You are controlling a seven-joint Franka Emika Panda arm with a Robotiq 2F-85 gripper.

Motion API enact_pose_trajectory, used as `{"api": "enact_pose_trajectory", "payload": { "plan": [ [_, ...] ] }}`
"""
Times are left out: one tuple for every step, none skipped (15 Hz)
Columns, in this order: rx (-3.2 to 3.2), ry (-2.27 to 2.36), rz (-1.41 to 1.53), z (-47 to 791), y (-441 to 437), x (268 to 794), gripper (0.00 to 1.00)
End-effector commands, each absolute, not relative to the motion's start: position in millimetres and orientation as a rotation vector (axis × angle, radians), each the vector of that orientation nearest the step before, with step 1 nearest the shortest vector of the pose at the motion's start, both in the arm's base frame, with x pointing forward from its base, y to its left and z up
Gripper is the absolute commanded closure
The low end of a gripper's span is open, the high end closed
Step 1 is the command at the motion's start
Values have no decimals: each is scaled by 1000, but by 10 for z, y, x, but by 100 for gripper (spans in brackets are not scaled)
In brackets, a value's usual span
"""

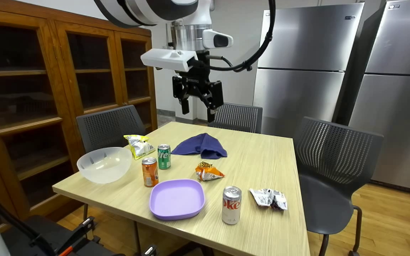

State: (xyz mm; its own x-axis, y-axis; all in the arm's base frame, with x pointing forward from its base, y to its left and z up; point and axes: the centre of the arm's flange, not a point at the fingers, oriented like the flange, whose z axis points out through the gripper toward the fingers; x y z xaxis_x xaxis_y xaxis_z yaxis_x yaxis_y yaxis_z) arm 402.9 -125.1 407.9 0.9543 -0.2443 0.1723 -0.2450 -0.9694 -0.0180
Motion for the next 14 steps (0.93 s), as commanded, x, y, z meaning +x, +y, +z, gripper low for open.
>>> {"api": "enact_pose_trajectory", "payload": {
  "plan": [
    [3058, -560, 295, 3950, -1204, 4197, 0],
    [3050, -600, 292, 3907, -1192, 4233, 0],
    [3041, -628, 291, 3867, -1175, 4263, 0],
    [3033, -660, 290, 3823, -1153, 4298, 0],
    [3026, -688, 287, 3781, -1132, 4331, 0],
    [3019, -715, 281, 3735, -1109, 4370, 0],
    [3014, -741, 278, 3696, -1092, 4402, 0],
    [3005, -769, 279, 3653, -1070, 4441, 0],
    [2997, -788, 282, 3614, -1055, 4479, 0],
    [2991, -811, 284, 3577, -1041, 4521, 0],
    [2982, -836, 292, 3542, -1029, 4564, 0],
    [2974, -858, 295, 3510, -1019, 4609, 0],
    [2966, -880, 299, 3477, -1007, 4651, 0],
    [2960, -899, 299, 3440, -998, 4699, 0]
  ]
}}
